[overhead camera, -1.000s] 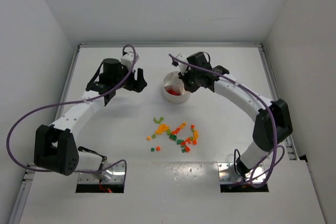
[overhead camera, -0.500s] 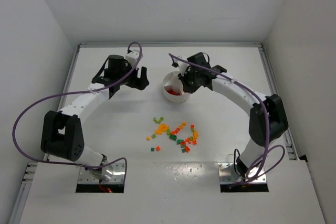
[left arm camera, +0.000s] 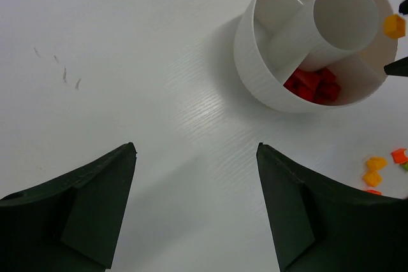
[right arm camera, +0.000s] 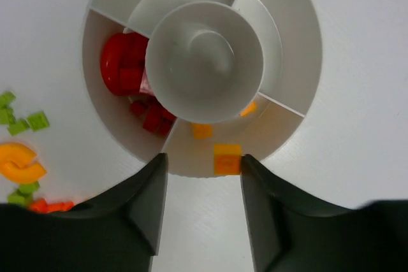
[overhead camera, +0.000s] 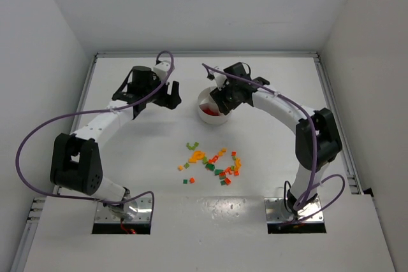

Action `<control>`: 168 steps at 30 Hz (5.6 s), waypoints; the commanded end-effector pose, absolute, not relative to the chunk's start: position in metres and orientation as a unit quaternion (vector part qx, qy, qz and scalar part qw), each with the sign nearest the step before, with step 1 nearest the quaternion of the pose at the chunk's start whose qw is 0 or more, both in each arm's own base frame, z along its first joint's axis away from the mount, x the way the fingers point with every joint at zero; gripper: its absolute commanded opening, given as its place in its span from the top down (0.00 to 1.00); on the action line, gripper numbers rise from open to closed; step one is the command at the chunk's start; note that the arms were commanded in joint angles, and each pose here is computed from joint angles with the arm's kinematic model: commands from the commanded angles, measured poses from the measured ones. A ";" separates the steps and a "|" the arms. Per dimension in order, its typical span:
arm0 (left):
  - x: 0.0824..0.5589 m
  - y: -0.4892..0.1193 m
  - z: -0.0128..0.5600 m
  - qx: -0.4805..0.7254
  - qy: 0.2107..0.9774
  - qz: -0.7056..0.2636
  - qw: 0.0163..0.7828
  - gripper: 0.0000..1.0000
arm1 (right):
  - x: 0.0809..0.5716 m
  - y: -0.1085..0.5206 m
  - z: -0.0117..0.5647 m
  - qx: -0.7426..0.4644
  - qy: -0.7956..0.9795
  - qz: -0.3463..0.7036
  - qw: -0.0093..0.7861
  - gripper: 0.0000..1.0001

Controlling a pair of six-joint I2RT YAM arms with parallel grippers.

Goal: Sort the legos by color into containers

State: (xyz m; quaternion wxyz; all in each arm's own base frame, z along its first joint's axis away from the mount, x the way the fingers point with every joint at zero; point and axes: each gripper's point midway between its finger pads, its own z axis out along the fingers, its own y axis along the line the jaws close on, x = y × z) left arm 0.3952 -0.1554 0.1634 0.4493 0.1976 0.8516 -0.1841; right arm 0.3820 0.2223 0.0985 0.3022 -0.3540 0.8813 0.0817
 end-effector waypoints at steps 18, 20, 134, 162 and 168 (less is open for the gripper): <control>0.390 -0.191 0.196 0.300 0.820 -0.195 0.447 0.00 | 0.394 0.171 0.193 -0.304 0.850 0.035 0.428 0.00; 0.368 -0.212 0.185 0.354 0.815 -0.200 0.413 0.00 | 0.383 0.154 0.177 -0.300 0.874 0.014 0.383 0.00; 0.205 -0.300 -0.022 0.547 0.823 -0.120 0.092 0.44 | 0.388 0.069 0.210 -0.170 0.917 0.048 0.358 0.53; 0.306 -0.397 0.179 0.504 0.772 -0.220 0.318 1.00 | 0.358 0.079 0.174 -0.199 0.928 0.093 0.300 0.52; 0.335 -0.390 0.166 0.493 0.796 -0.199 0.289 1.00 | 0.354 0.085 0.169 -0.217 0.928 0.112 0.281 0.45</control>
